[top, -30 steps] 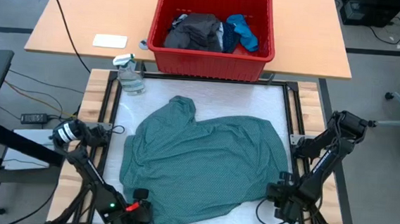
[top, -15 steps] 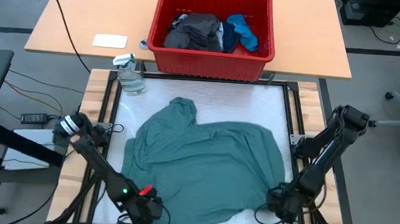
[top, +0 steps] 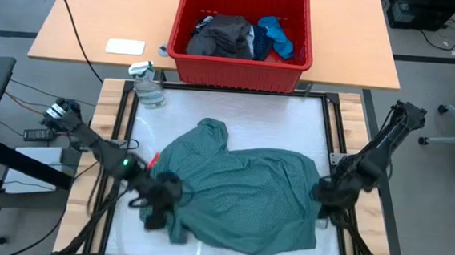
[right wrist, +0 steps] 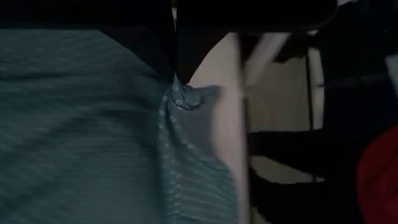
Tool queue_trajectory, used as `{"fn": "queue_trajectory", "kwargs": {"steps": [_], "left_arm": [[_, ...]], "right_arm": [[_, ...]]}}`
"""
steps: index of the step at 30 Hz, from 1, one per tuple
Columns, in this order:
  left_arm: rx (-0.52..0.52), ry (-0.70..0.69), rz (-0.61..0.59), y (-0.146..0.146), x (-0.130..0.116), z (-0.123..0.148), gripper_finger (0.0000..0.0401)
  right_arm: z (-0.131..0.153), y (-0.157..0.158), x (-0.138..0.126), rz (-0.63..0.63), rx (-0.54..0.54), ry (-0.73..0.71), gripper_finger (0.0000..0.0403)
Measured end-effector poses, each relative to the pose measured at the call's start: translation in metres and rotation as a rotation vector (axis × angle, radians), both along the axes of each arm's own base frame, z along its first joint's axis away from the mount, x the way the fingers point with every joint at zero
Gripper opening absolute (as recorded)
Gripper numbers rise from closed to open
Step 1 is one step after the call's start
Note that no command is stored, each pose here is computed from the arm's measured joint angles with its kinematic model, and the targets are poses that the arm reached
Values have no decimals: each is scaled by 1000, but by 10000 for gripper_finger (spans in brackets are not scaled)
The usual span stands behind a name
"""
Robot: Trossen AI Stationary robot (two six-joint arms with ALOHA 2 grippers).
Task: Fold laundry
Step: Fold the green shirt
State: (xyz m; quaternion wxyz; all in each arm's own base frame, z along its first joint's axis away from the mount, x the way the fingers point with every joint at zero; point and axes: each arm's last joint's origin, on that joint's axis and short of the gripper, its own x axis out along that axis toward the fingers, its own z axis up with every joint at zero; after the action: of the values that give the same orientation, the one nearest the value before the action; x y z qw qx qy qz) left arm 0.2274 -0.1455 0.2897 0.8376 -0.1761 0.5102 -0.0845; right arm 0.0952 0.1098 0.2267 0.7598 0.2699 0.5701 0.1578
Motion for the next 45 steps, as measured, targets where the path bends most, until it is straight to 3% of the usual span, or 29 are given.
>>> {"fn": "queue_trajectory", "kwargs": {"steps": [2, 6, 9, 11, 13, 16, 23, 31, 37, 41, 45], "left_arm": [[-12, 59, 46, 19, 3, -12, 1], [-151, 219, 29, 42, 4, -53, 0], [-249, 237, 63, 52, 6, -71, 1], [-271, 259, 52, 57, 4, -76, 6], [-299, 219, -34, 60, 6, -73, 18], [-266, 199, -93, 73, 0, -69, 41], [-224, 180, 9, 113, -16, -54, 86], [-236, 160, 99, 101, -36, -36, 115], [-190, 145, 146, 59, -50, -31, 138], [-214, 169, 182, 34, -63, -31, 153], [-251, 209, 172, 8, -70, -35, 165]], "right_arm": [[-20, -18, -8, -49, 10, 23, 2], [-54, -39, -20, -211, 132, 135, 1], [-63, -45, -22, -338, 223, 149, 6], [-61, -48, -21, -417, 244, 131, 20], [-53, -51, -20, -441, 258, 105, 43], [-39, -58, -20, -498, 244, 112, 82], [-19, -65, -13, -681, 214, 86, 135], [-20, -41, 18, -577, 214, 68, 136], [-36, -11, 38, -401, 140, 89, 136], [-34, 10, 49, -301, 77, 100, 136], [-33, 32, 59, -319, 41, 160, 136]]}}
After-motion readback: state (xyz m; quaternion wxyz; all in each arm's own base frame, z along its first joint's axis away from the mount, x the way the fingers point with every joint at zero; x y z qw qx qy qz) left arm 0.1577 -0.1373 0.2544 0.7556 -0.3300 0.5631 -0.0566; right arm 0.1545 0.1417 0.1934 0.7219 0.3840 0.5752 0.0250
